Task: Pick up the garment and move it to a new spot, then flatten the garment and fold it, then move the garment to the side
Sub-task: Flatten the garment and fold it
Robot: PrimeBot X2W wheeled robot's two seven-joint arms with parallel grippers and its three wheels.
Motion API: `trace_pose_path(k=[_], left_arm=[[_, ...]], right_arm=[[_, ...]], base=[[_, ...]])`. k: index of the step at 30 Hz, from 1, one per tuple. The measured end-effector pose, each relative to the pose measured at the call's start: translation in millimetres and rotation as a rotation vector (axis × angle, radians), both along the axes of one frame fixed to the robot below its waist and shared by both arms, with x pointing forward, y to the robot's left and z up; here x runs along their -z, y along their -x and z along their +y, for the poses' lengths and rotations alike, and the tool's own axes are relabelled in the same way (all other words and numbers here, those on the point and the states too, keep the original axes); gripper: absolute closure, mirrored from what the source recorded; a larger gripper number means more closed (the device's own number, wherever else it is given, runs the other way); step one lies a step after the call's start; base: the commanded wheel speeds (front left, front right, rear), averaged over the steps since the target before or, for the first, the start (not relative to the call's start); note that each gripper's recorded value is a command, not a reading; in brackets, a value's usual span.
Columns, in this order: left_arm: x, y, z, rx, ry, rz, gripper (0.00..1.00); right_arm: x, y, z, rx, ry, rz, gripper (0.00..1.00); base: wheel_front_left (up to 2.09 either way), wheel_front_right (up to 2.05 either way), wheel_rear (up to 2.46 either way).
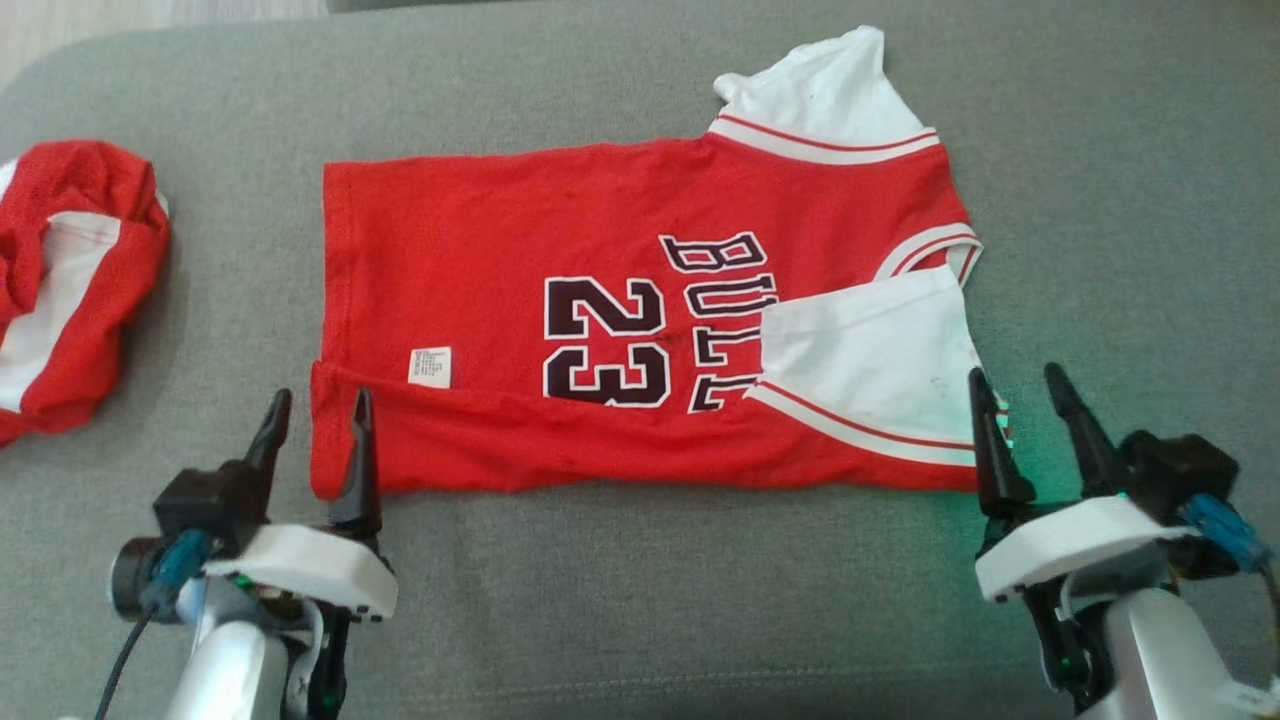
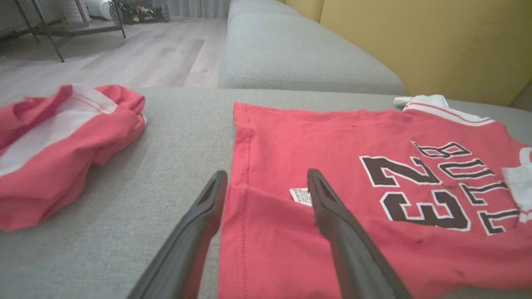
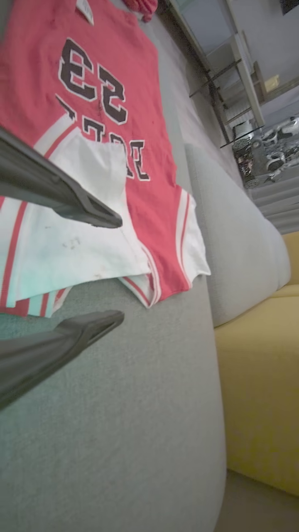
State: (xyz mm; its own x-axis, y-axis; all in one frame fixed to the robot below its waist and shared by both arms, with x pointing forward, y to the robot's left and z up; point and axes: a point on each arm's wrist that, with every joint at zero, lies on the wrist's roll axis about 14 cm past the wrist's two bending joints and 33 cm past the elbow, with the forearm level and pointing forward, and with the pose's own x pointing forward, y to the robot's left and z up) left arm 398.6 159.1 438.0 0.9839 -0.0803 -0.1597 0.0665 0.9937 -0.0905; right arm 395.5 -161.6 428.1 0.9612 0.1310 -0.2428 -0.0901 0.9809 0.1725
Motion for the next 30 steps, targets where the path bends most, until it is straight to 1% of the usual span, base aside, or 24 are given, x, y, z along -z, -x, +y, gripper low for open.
trace_pose_path(k=[2,6,7,11,16,17,18,19,21,30], left_arm=[[14,0,-2,0.012,0.012,0.045,0.0],[51,12,-3,0.013,0.036,0.183,0.0],[51,12,-3,0.013,0.036,0.183,0.0],[73,21,-6,0.004,0.068,0.269,0.0],[79,14,-3,-0.014,0.106,0.302,0.0],[80,13,-3,-0.015,0.109,0.304,0.04],[80,13,-4,-0.009,0.112,0.304,0.62],[80,13,-4,-0.007,0.114,0.304,1.0],[81,13,0,-0.006,0.107,0.304,1.0],[65,12,-5,0.01,0.112,0.224,1.0]], right_arm=[[17,2,0,-0.003,0.003,0.064,0.0],[45,12,-1,0.007,-0.001,0.177,0.0],[45,12,-1,0.007,-0.001,0.177,0.0],[63,20,-3,0.015,-0.004,0.256,0.0],[70,23,-6,0.024,-0.006,0.296,0.0],[71,23,-5,0.023,-0.008,0.3,0.0],[72,23,-5,0.027,-0.02,0.304,0.0],[72,22,-5,0.03,-0.031,0.309,0.3],[72,22,-3,0.03,-0.046,0.314,1.0],[63,19,1,0.032,-0.085,0.282,1.0]], base=[[0.0,0.0,0.0],[0.0,0.0,0.0],[0.0,0.0,0.0],[0.0,0.0,0.0],[0.0,0.0,0.0],[0.0,0.0,0.0],[0.0,0.0,0.0],[0.0,0.0,0.0],[0.0,0.0,0.0],[0.0,0.0,0.0]])
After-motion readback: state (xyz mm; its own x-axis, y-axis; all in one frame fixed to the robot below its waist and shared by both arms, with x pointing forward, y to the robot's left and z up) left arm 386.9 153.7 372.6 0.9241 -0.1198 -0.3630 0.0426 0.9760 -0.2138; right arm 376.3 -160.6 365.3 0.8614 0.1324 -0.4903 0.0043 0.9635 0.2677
